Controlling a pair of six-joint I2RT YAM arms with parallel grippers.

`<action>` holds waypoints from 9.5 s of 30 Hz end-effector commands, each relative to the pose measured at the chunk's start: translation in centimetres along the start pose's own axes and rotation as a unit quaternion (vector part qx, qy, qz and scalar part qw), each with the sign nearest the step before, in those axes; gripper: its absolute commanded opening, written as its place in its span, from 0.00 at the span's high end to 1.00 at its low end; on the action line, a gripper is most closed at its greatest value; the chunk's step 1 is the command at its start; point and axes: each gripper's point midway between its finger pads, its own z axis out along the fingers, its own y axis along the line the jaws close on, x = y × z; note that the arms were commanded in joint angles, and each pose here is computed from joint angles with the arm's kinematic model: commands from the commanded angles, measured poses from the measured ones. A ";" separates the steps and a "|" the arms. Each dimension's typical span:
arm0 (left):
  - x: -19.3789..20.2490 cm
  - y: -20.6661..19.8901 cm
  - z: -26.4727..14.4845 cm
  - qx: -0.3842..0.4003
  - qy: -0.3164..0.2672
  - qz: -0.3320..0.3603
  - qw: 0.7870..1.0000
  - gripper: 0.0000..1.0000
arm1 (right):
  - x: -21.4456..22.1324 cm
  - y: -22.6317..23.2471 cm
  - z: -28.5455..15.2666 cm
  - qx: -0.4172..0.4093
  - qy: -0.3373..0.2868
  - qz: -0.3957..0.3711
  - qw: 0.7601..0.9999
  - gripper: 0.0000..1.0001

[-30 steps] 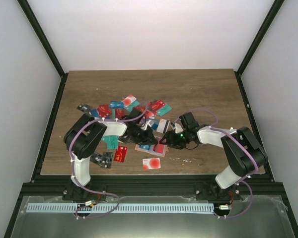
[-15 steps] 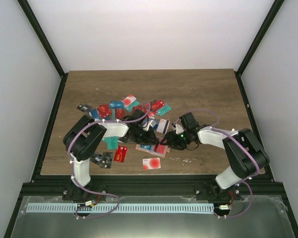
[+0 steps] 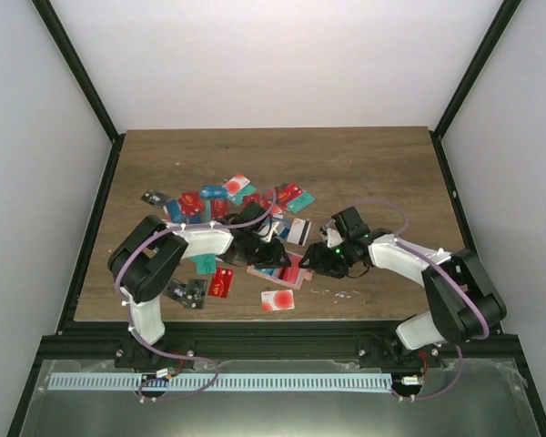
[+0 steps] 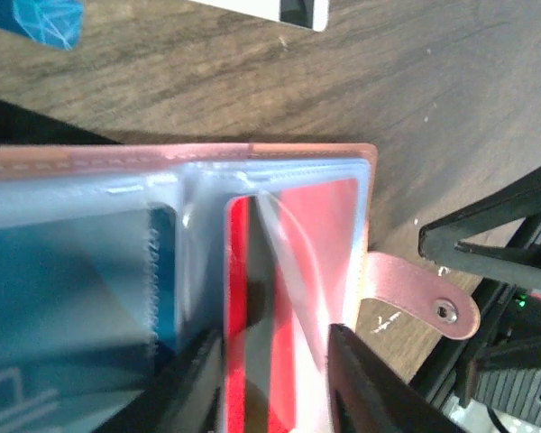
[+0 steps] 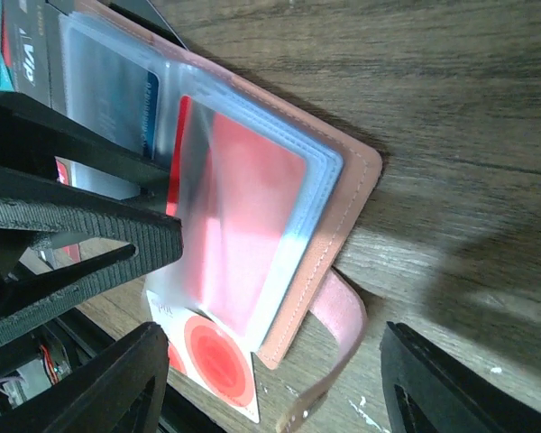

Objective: Put the credit cards into the card holder
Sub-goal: Insert the credit card into the card holder, then close the card holder at the center of the board.

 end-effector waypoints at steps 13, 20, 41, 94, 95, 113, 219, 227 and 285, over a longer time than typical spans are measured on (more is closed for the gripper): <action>0.3 -0.8 -8.2 -0.113 -0.052 0.062 0.990 0.30 | -0.7 1.3 -4.0 0.024 -0.063 0.002 0.998 0.32; -1.8 -0.5 -13.7 -0.127 -0.140 0.069 0.980 0.09 | -0.6 1.4 -4.1 0.016 -0.071 0.006 0.997 0.31; -1.7 6.5 -11.1 -0.067 -0.114 0.003 0.991 0.11 | -0.5 2.2 -1.0 -0.047 -0.023 0.024 0.998 0.30; -0.7 -0.7 -9.1 0.055 -0.078 0.046 0.994 0.33 | -0.7 1.2 3.9 -0.081 0.045 0.037 0.995 0.33; -0.7 -0.8 -9.0 0.052 -0.075 0.048 0.995 0.33 | -0.8 1.3 3.9 -0.080 0.044 0.035 0.995 0.33; -0.7 1.4 -7.8 -0.021 -0.071 0.033 0.997 0.48 | -1.4 1.8 3.7 -0.079 0.044 0.020 0.996 0.33; -1.6 2.7 -3.7 -0.159 0.007 -0.013 0.987 0.55 | -4.2 3.2 -0.1 -0.059 0.037 -0.062 0.996 0.48; -1.1 3.1 -3.0 -0.161 0.020 -0.010 0.987 0.55 | -4.3 3.7 1.0 -0.033 0.043 -0.070 0.996 0.56; -0.9 2.7 -2.1 -0.155 0.030 0.000 0.988 0.57 | -5.0 5.4 1.9 -0.018 0.053 -0.083 0.995 0.91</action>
